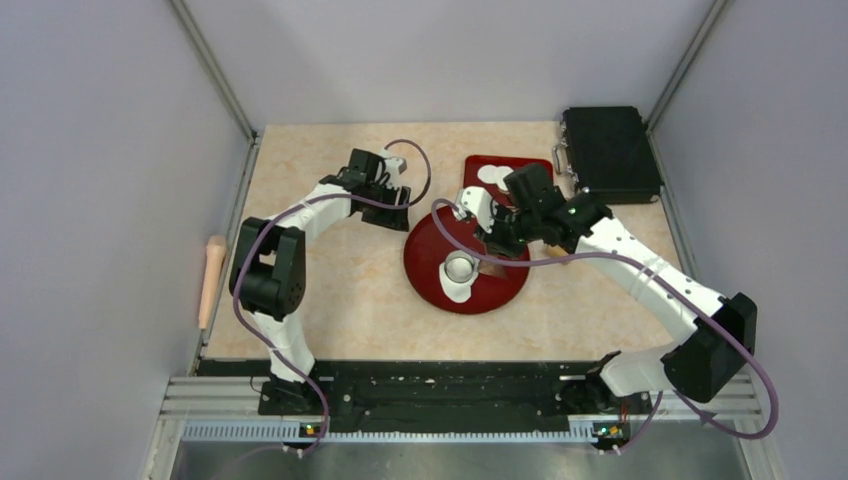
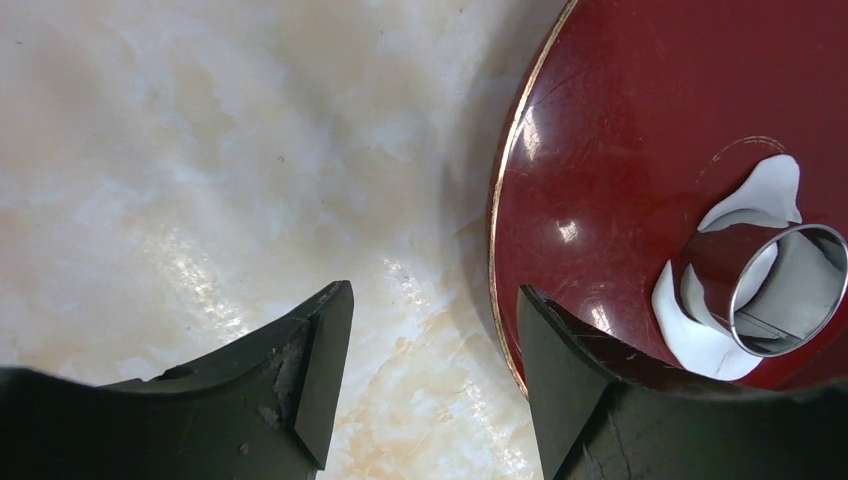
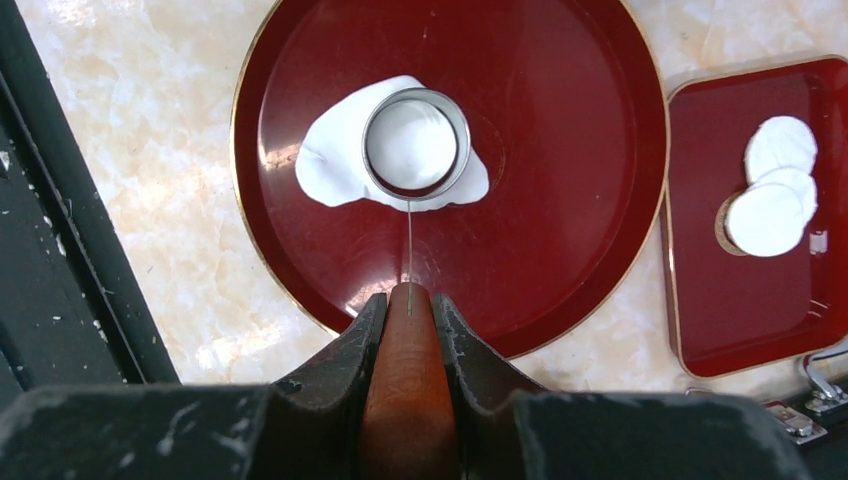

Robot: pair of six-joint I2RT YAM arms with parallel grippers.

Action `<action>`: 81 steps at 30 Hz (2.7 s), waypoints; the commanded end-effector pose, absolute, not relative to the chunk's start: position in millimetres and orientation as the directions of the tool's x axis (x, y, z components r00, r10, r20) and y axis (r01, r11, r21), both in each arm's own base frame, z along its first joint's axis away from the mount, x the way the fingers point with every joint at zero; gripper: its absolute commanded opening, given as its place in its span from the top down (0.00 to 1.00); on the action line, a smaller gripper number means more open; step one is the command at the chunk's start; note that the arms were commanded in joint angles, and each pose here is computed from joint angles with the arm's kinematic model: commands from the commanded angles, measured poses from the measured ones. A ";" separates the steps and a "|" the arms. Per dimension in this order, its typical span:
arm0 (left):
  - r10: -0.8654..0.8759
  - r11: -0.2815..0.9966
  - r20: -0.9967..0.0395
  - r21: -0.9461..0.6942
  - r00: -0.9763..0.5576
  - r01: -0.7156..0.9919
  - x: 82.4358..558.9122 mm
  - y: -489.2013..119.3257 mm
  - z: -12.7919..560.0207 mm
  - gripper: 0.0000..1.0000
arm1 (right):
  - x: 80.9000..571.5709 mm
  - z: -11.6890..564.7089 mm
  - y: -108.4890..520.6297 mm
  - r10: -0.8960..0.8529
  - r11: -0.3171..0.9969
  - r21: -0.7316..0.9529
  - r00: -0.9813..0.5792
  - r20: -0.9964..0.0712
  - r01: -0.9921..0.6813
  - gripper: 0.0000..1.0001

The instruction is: Roll out the dumpling wrappers from the dough

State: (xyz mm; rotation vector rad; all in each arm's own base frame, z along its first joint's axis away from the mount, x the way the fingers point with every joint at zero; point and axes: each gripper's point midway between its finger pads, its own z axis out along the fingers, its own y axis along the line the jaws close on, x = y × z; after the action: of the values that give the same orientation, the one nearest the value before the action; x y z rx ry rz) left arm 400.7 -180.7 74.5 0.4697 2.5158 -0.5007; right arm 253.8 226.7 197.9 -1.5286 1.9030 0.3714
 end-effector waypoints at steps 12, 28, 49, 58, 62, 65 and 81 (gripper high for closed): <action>0.257 0.848 -0.519 -0.283 -0.815 0.448 396.1 -197.7 56.0 0.35 | 259.6 196.7 246.2 -0.749 0.250 -0.181 -0.072 -0.659 -0.951 1.00; 0.265 0.844 -0.515 -0.285 -0.815 0.454 394.5 -199.2 54.0 0.36 | 268.8 181.8 248.8 -0.758 0.259 -0.193 -0.075 -0.648 -0.946 1.00; 0.290 0.843 -0.491 -0.275 -0.822 0.462 391.1 -201.1 46.1 0.50 | 255.2 145.0 234.2 -0.927 0.109 -0.311 0.016 -0.375 -0.944 1.00; 0.313 0.851 -0.459 -0.253 -0.832 0.460 387.8 -203.4 36.2 0.90 | 252.4 140.4 227.7 -0.947 0.089 -0.343 0.027 -0.319 -0.935 1.00; 0.314 0.852 -0.460 -0.250 -0.830 0.460 387.9 -203.6 36.6 1.00 | 251.6 141.3 226.0 -0.947 0.090 -0.349 0.028 -0.321 -0.933 1.00; 0.313 0.851 -0.465 -0.249 -0.828 0.462 388.8 -203.9 38.4 1.00 | 257.6 141.7 228.0 -0.942 0.107 -0.380 0.029 -0.335 -0.919 1.00; 0.339 0.829 -0.477 -0.255 -0.811 0.497 385.8 -207.3 43.0 1.00 | 279.1 147.2 276.9 -0.840 0.181 -0.336 0.032 -0.542 -0.924 1.00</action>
State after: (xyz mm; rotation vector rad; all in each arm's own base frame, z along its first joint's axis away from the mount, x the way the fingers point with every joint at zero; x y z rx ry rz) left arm 382.3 -204.6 35.0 0.5176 2.6400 -0.5267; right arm 275.0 265.0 160.6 -1.6996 1.7699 0.0676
